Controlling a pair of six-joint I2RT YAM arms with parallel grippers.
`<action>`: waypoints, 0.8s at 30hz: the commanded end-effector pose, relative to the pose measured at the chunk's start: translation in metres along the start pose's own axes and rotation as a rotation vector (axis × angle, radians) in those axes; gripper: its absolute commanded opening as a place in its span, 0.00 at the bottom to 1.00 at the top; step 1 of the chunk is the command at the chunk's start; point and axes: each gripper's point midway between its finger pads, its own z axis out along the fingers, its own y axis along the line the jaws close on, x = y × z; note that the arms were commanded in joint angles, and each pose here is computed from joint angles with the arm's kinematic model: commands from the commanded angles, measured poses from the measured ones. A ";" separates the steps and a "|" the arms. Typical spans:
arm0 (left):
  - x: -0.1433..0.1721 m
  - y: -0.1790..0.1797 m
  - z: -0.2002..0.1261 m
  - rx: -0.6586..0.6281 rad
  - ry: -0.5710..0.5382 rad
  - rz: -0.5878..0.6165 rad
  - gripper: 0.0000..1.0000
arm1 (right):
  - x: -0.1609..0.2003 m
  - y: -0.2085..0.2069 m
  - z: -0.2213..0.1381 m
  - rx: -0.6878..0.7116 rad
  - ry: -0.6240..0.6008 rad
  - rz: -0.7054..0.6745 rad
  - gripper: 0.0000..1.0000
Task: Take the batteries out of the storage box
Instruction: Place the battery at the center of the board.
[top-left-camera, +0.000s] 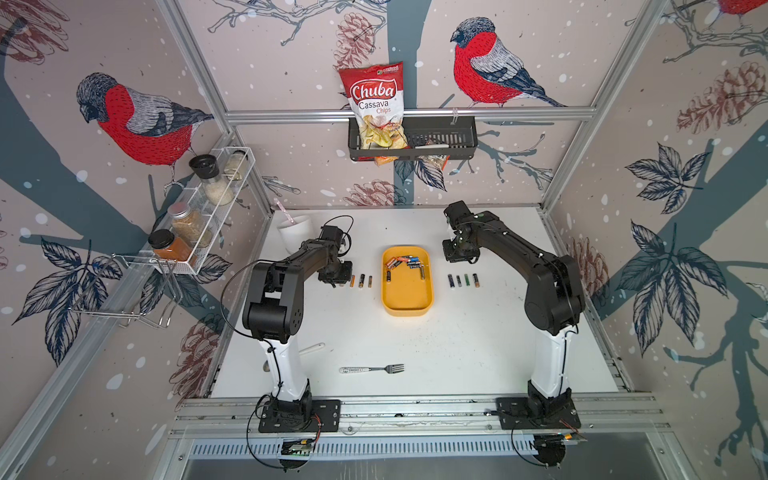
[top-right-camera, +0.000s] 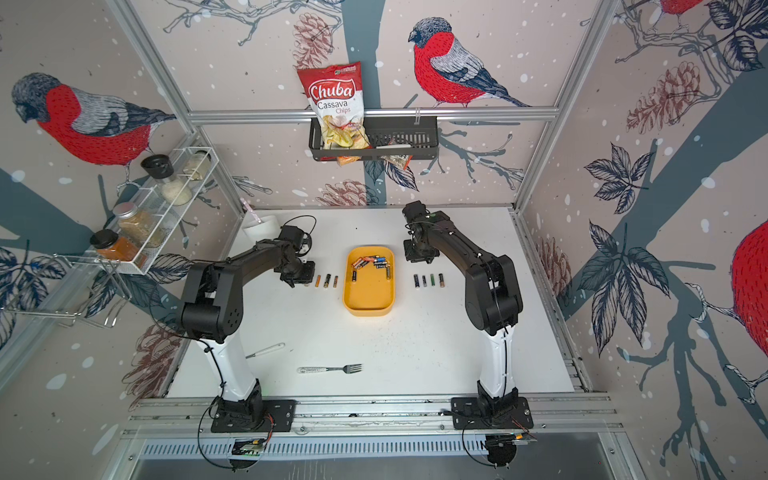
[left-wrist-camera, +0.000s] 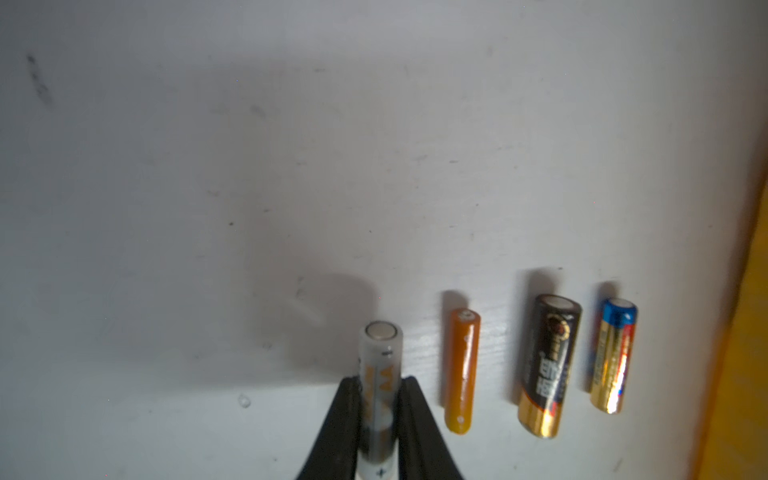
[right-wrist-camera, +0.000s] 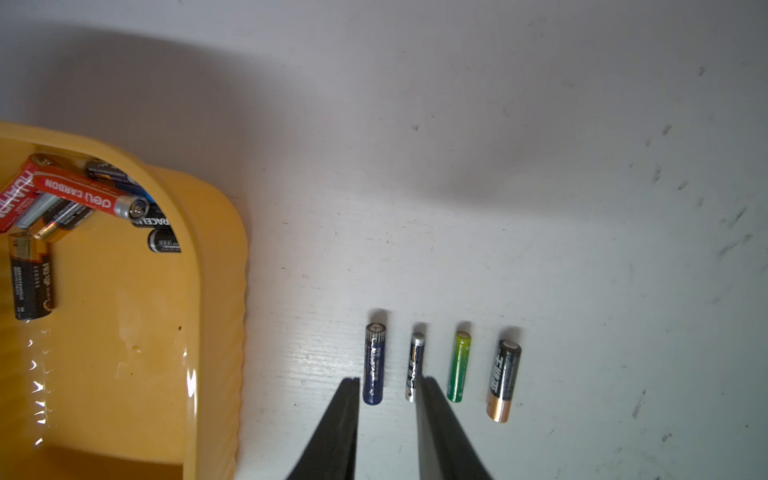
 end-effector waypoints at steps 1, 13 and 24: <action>-0.003 0.000 0.002 0.005 -0.012 0.005 0.20 | 0.001 -0.001 0.000 0.014 0.008 0.006 0.30; 0.004 0.000 0.010 0.011 0.008 0.002 0.22 | 0.002 -0.001 0.000 0.014 0.009 0.005 0.30; 0.005 0.000 0.007 0.011 0.009 0.000 0.25 | 0.002 -0.001 0.000 0.013 0.006 0.006 0.30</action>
